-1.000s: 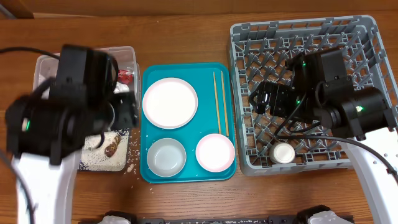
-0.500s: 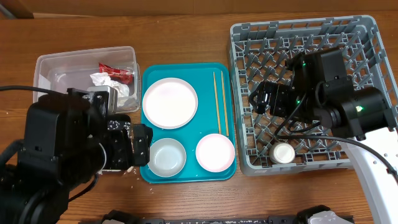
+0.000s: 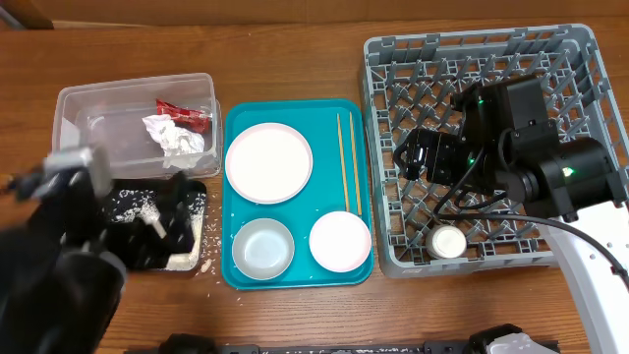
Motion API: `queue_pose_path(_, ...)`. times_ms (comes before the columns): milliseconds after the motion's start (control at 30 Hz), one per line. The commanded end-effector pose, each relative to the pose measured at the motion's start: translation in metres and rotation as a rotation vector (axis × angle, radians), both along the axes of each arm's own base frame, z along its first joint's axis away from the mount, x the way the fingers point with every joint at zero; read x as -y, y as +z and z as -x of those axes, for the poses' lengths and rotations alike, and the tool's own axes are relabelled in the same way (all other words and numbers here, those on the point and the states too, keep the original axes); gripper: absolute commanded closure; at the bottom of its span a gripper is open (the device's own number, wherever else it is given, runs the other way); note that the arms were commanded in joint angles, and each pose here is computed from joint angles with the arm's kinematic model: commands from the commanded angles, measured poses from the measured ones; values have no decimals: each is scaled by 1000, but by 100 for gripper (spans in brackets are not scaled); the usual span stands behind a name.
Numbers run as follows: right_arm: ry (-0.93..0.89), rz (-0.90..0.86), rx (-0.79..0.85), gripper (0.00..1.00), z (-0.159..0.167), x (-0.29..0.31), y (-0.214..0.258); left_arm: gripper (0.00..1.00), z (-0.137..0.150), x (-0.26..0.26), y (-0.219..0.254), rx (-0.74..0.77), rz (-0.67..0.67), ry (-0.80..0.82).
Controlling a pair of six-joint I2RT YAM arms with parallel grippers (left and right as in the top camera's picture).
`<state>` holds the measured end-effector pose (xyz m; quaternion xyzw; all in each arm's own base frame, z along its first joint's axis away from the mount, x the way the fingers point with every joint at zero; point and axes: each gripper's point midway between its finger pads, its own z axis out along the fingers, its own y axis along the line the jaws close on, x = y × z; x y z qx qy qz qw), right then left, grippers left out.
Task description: Sort waste into correct bins and load items into the dishwasher
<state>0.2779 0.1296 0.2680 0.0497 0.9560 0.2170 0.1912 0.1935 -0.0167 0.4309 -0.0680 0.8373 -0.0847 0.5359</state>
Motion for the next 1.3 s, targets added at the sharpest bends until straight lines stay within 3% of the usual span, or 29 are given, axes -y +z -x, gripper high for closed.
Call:
queue_pose_path(0, 9, -5, 25, 0, -1, -2, 7, 0, 7, 2, -9, 109, -122, -79)
queue_pose_path(133, 9, -5, 25, 0, -1, -2, 7, 0, 11, 17, -21, 262, -224, -196)
queue_pose_path(633, 9, -5, 25, 0, -1, -2, 7, 0, -8, 15, -139, 520, -147, -134)
queue_pose_path(1100, 9, -5, 25, 0, -1, -2, 7, 0, -49, 16, -234, 518, -142, -130)
queue_pose_path(1200, 9, -5, 25, 0, -1, -2, 7, 0, -50, 15, -275, 365, -139, -136)
queue_pose_path(1267, 9, -5, 25, 0, -1, -2, 7, 0, -51, 14, -268, 392, -142, -130)
